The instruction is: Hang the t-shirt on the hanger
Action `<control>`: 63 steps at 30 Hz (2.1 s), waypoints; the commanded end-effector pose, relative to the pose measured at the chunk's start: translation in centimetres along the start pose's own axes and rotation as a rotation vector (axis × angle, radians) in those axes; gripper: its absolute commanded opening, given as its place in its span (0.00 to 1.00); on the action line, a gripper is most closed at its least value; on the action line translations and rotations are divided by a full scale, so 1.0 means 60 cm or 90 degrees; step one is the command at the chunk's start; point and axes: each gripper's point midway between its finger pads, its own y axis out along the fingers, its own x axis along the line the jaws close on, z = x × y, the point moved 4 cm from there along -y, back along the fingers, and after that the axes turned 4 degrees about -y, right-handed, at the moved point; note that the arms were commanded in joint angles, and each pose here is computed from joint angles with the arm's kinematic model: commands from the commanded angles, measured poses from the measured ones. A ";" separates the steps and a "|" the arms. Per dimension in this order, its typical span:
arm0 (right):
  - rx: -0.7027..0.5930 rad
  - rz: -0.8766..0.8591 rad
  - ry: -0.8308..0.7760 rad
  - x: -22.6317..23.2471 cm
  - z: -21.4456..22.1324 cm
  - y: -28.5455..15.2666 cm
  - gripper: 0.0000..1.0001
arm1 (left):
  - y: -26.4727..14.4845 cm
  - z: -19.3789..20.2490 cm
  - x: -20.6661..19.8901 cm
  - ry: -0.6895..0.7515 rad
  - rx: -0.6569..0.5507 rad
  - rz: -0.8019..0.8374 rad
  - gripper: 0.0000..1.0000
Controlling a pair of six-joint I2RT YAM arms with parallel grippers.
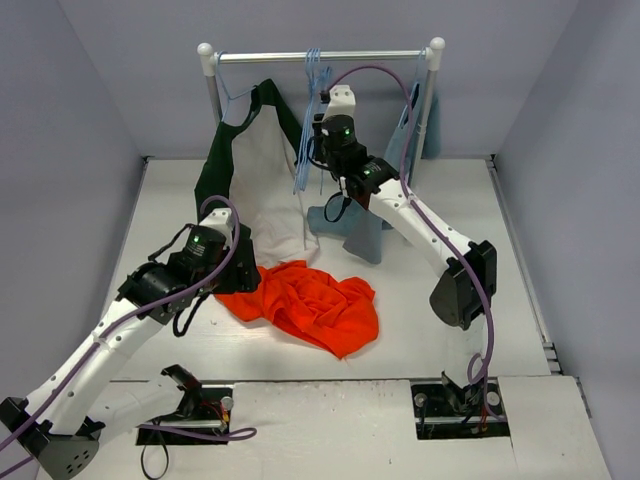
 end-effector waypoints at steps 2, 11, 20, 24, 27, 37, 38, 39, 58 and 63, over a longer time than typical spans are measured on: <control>-0.082 0.049 0.028 -0.043 -0.076 -0.038 0.20 | -0.009 -0.014 -0.007 -0.011 -0.028 0.014 0.68; -0.082 0.088 0.021 -0.087 -0.078 -0.060 0.14 | -0.010 -0.012 -0.006 -0.013 -0.028 0.016 0.68; -0.101 0.103 0.010 -0.105 -0.104 -0.083 0.00 | -0.008 -0.011 -0.007 -0.013 -0.024 0.016 0.68; -0.106 0.111 0.000 -0.113 -0.111 -0.094 0.00 | -0.008 -0.011 -0.007 -0.013 -0.025 0.018 0.68; -0.111 0.118 -0.016 -0.120 -0.118 -0.104 0.00 | -0.009 -0.011 -0.007 -0.015 -0.026 0.018 0.68; -0.137 0.110 -0.050 -0.137 -0.149 -0.155 0.00 | -0.006 -0.009 -0.008 -0.016 -0.020 0.018 0.68; -0.141 0.106 -0.051 -0.139 -0.153 -0.163 0.00 | -0.005 -0.009 -0.008 -0.016 -0.019 0.018 0.68; -0.144 0.102 -0.051 -0.140 -0.156 -0.169 0.00 | -0.005 -0.009 -0.008 -0.015 -0.018 0.018 0.68; -0.146 -0.037 -0.066 -0.153 -0.086 -0.337 0.00 | 0.011 -0.006 -0.019 0.019 0.016 0.029 0.68; -0.147 -0.079 -0.076 -0.165 -0.047 -0.395 0.00 | 0.030 0.007 -0.024 0.041 0.056 0.032 0.68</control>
